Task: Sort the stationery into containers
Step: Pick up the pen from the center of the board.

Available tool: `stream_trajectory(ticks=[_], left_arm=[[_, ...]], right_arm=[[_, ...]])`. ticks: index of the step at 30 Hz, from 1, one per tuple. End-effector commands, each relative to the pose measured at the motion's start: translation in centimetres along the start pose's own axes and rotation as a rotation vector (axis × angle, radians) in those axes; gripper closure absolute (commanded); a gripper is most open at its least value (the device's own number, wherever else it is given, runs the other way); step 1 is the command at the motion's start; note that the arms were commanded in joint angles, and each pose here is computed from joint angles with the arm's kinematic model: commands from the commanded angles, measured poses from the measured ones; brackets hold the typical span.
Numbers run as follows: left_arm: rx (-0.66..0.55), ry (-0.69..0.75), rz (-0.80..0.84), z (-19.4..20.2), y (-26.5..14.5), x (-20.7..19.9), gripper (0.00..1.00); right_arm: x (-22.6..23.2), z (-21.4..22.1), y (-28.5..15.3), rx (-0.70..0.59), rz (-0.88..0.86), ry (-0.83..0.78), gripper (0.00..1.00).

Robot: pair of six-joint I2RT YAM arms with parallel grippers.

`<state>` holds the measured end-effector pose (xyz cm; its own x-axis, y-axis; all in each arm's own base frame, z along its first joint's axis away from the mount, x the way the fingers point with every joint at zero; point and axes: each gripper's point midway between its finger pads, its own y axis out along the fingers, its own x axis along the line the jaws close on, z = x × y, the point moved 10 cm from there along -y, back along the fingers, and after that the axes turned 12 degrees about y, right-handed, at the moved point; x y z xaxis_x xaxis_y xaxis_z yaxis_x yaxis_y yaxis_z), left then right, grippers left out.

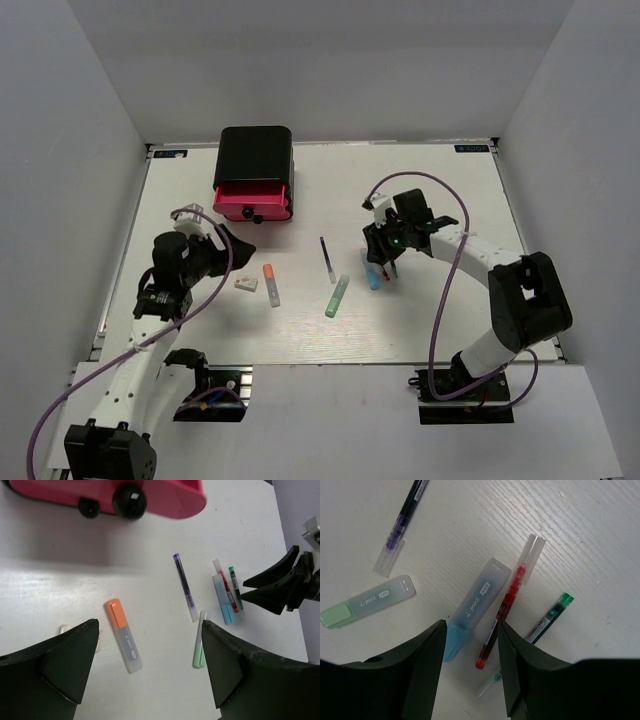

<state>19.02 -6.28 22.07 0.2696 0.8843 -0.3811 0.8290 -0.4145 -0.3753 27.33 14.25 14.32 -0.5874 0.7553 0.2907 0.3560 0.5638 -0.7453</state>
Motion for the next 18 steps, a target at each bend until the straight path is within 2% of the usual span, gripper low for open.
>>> stream_trajectory(ticks=[1,18], left_arm=[[0.022,-0.067,-0.03,1.6,-0.8,0.1,0.07],[0.035,-0.113,-0.066,3.1,-1.9,0.2,0.07]], right_arm=[[0.3,0.0,0.5,-0.001,0.063,0.026,0.48],[1.4,2.0,3.7,0.093,0.132,0.038,0.51]])
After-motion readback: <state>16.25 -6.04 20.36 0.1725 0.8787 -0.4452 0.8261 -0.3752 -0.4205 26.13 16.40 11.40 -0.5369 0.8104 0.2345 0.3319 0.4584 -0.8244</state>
